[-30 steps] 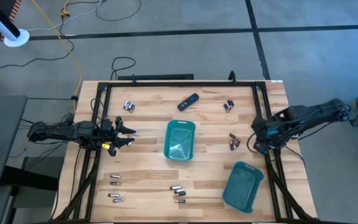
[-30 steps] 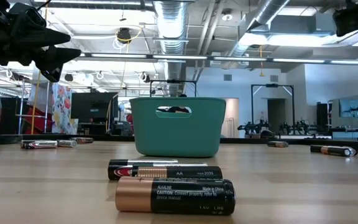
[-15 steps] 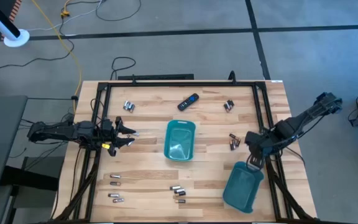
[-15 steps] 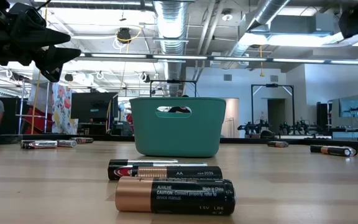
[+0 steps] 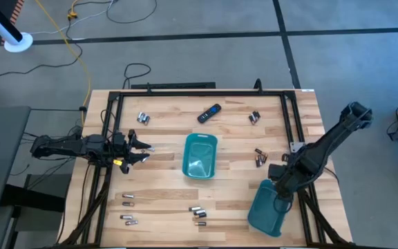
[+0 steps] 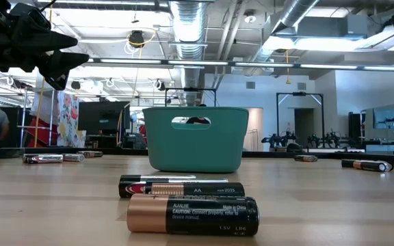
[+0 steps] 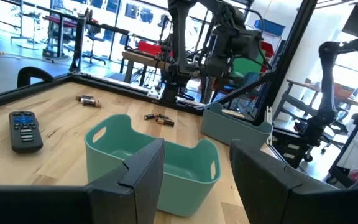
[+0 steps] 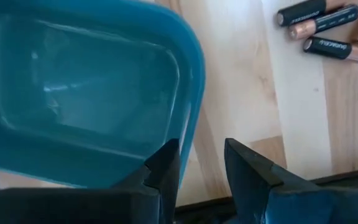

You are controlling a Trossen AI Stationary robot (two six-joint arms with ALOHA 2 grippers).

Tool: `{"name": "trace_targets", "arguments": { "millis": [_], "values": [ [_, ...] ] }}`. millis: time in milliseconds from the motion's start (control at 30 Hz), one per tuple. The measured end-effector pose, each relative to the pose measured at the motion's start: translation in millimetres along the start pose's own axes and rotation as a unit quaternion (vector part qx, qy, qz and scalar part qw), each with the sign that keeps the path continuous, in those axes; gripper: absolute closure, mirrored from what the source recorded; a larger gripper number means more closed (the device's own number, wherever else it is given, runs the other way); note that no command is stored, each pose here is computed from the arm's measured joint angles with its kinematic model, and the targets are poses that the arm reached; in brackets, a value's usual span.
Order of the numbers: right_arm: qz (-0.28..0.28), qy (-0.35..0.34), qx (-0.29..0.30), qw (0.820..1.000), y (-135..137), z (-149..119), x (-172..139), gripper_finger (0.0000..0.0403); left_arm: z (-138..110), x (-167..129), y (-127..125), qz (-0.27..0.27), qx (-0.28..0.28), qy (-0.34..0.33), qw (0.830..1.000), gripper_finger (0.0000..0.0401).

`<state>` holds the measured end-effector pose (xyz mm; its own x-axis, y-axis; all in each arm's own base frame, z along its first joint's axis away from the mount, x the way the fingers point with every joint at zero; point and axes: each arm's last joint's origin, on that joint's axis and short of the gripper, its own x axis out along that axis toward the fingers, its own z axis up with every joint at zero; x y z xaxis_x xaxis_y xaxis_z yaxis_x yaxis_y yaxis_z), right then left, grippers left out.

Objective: Sort batteries
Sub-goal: Move the dark blue bin to the center of the table

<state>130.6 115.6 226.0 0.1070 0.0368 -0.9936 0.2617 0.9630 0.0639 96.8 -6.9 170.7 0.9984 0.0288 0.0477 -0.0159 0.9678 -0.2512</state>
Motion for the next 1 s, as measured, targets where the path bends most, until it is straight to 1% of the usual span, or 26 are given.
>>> {"name": "trace_targets", "arguments": {
  "millis": [100,333,500,667,733,833,967,1000],
  "values": [
    [-0.011,0.008,-0.005,1.000,4,1,5,0.0259,0,0,0,0.000,0.000,0.000,1.000,0.0224],
    [-0.015,0.010,-0.010,1.000,9,4,12,0.0263,0,0,0,0.000,0.000,0.000,1.000,0.0224],
    [-0.013,0.008,-0.001,1.000,7,5,26,0.0274,0,0,0,0.000,0.000,0.000,1.000,0.0224],
    [0.010,0.008,0.021,1.000,4,4,42,0.0280,0,0,0,0.000,0.000,0.000,1.000,0.0224],
    [0.007,0.012,0.026,1.000,2,4,45,0.0284,0,0,0,0.000,0.000,0.000,1.000,0.0224],
    [0.001,0.015,0.030,0.999,-1,4,46,0.0307,0,0,0,0.000,0.000,0.000,1.000,0.0224],
    [0.001,0.014,0.039,0.999,-3,8,47,0.0376,0,0,0,0.000,0.000,0.000,1.000,0.0224],
    [0.005,0.012,0.043,0.999,-3,9,46,0.0388,0,0,0,0.000,0.000,0.000,1.000,0.0224]
  ]
}}
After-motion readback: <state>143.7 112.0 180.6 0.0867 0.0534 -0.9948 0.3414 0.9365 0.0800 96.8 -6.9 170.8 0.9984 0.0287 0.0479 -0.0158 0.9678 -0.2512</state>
